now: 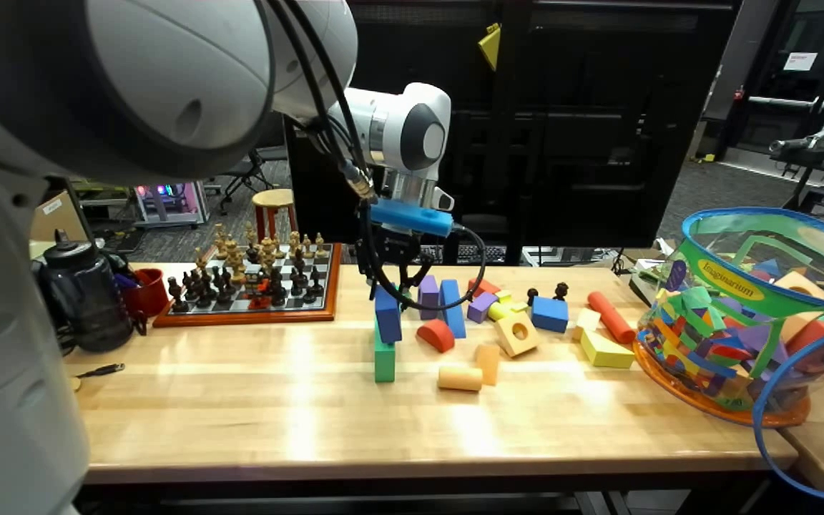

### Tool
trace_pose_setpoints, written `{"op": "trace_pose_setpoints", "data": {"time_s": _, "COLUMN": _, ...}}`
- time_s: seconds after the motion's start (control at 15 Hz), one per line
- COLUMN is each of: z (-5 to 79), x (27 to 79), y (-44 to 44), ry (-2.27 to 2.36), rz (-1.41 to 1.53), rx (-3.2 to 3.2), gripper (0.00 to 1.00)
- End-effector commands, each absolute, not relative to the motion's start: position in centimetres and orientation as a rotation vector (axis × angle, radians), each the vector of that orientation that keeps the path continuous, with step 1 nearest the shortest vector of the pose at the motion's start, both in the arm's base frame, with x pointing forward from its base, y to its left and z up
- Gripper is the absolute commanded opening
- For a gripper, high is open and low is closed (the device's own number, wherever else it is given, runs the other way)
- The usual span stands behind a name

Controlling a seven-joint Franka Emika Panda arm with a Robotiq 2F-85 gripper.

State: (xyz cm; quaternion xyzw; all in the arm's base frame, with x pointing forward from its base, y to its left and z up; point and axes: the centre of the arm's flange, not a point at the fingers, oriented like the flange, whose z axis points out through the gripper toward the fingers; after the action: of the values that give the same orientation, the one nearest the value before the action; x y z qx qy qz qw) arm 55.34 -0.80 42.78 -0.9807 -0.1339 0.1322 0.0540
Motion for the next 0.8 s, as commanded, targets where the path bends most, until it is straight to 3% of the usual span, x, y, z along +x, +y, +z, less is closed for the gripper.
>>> {"op": "trace_pose_setpoints", "data": {"time_s": 0.0, "z": 42.95, "x": 55.72, "y": -0.52, "ry": -0.392, "rz": 0.428, "rx": -2.969, "gripper": 0.19}}
{"op": "trace_pose_setpoints", "data": {"time_s": 0.73, "z": 42.85, "x": 55.27, "y": -0.41, "ry": -0.353, "rz": 0.429, "rx": -2.972, "gripper": 0.19}}
